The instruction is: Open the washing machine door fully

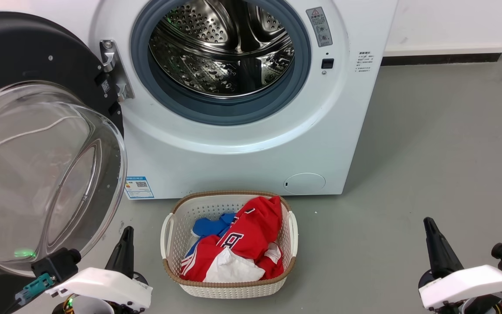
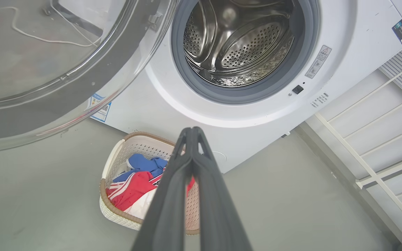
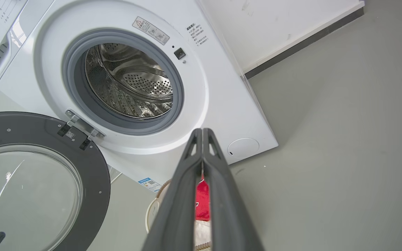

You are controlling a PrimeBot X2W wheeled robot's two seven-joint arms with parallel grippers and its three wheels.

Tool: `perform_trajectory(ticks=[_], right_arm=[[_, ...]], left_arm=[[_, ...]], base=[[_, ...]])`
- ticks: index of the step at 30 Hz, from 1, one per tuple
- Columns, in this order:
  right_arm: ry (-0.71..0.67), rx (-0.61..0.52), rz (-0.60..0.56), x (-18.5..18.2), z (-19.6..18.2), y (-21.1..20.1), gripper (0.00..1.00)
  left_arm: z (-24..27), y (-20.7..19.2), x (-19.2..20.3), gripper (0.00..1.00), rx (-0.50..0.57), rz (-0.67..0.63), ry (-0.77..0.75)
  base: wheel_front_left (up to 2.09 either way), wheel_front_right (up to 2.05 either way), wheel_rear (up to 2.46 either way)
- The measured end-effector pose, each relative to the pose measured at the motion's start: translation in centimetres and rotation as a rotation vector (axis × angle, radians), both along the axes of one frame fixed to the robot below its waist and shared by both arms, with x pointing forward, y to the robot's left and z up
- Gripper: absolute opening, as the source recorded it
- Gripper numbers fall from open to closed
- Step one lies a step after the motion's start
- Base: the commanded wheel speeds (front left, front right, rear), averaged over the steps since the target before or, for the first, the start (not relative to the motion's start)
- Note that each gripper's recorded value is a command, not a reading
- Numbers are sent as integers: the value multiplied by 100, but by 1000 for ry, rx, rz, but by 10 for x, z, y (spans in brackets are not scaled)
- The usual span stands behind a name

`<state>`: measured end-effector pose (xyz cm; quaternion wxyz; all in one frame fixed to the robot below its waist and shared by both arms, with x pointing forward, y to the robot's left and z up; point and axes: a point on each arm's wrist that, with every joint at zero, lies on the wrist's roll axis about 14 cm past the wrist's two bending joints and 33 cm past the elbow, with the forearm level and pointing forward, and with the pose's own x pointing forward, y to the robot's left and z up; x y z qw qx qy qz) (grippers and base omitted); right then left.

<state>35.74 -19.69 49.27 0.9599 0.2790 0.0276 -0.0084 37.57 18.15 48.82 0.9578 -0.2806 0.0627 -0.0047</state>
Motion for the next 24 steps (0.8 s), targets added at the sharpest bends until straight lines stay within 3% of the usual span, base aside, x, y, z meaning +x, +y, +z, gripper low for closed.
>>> perform_trajectory(ticks=[24], right_arm=[[-4, 334, -28, 9, 2, -3, 0]], left_arm=[[0, 4, 5, 0, -333, 43, 21]], base=[[0, 0, 0]])
